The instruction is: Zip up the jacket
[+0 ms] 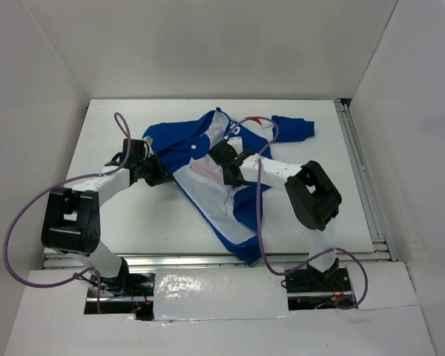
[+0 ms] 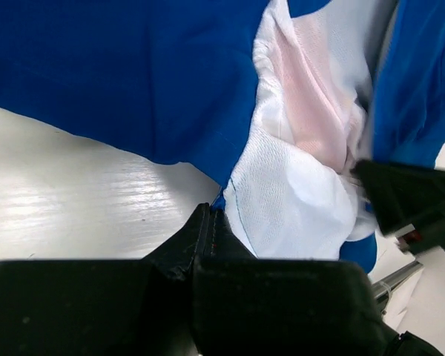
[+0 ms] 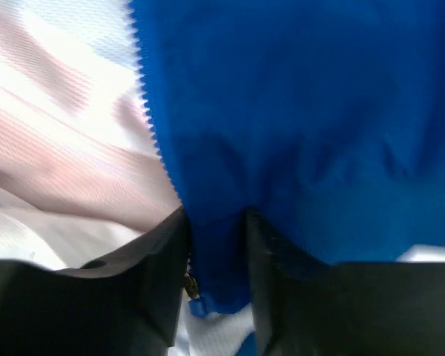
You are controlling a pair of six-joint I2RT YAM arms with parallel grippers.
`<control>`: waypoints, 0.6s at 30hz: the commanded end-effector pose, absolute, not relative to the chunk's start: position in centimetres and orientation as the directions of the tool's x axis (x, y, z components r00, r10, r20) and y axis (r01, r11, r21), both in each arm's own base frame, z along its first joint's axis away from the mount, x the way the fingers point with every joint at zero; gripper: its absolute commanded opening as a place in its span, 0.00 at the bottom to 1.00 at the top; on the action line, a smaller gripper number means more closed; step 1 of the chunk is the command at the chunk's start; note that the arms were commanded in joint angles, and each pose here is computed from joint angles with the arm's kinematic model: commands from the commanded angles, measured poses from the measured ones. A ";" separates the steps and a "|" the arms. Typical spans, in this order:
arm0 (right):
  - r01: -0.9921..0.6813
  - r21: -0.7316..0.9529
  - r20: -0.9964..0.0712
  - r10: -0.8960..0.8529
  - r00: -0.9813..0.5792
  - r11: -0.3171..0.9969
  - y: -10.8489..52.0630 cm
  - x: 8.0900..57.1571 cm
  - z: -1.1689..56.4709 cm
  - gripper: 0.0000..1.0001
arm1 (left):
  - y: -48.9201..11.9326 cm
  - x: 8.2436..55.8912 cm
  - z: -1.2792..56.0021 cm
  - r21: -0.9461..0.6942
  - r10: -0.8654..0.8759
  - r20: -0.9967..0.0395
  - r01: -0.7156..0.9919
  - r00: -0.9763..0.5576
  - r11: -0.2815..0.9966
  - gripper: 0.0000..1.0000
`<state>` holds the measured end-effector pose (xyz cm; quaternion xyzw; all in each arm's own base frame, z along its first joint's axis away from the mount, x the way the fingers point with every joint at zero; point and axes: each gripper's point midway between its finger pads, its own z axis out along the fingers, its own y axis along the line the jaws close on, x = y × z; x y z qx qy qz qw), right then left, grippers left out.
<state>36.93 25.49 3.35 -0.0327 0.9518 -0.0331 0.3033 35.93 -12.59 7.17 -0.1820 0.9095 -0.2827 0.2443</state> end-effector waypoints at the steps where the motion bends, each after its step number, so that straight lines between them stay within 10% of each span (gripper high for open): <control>1: 0.094 -0.051 -0.699 0.032 -0.714 0.994 22.8 37.7 8.5 0.35 | -11.7 36.0 7.4 -0.602 -0.485 -0.358 -0.200 -0.798 0.773 0.00; 3: 0.153 -0.026 -0.736 0.085 -0.672 0.988 21.4 37.2 10.4 0.29 | -11.2 35.9 7.1 -0.602 -0.501 -0.350 -0.219 -0.792 0.768 0.00; 5: 0.206 -0.009 -0.770 0.125 -0.626 0.979 20.1 36.9 11.9 0.00 | -10.9 35.7 6.9 -0.603 -0.514 -0.333 -0.240 -0.791 0.760 0.00; 18: 0.246 0.049 -0.795 0.187 -0.577 0.968 12.3 28.2 15.1 0.00 | -8.7 36.4 8.7 -0.588 -0.563 -0.354 -0.290 -0.747 0.755 0.00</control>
